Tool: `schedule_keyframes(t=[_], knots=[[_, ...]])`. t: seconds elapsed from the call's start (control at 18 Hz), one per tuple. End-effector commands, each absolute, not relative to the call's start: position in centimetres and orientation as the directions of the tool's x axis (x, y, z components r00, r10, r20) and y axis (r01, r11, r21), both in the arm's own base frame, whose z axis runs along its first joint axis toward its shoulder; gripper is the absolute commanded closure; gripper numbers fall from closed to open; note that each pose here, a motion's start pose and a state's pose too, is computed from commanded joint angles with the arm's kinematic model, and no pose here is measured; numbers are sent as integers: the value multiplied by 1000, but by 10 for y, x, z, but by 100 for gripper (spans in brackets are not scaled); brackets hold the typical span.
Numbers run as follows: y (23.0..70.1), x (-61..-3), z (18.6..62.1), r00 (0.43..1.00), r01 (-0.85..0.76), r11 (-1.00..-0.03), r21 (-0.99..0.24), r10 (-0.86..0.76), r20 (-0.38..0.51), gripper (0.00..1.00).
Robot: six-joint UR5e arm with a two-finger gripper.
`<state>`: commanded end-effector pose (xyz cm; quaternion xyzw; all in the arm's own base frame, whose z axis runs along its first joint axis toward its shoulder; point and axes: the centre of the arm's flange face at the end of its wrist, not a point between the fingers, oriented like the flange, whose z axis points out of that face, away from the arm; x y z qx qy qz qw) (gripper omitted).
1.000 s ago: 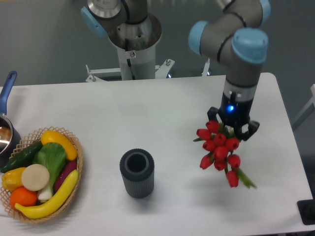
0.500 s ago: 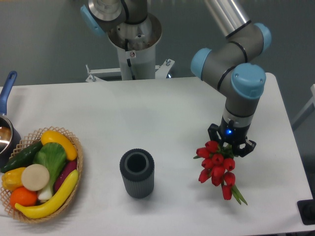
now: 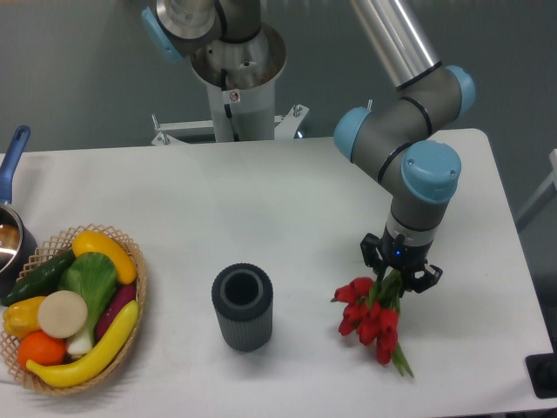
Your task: Place the flowers on the table
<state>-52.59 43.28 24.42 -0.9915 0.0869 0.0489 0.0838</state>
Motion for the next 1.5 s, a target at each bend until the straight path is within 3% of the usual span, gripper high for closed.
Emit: schedule_keyframes(t=[0.17, 0.5, 0.67, 0.83, 1.17, 1.5], knots=[[431, -528, 252, 979, -179, -971, -160, -160, -124, 0], [437, -538, 334, 959, -194, -964, -179, -147, -244, 0], [413, -543, 371, 958, -180, -971, -158, -136, -254, 0], [380, -551, 397, 936, -269, -956, -119, -231, -266, 0], [309, -547, 414, 905, -408, -911, -63, -394, -160, 0], [264, -551, 428, 850, -515, -856, -48, -504, -153, 0]])
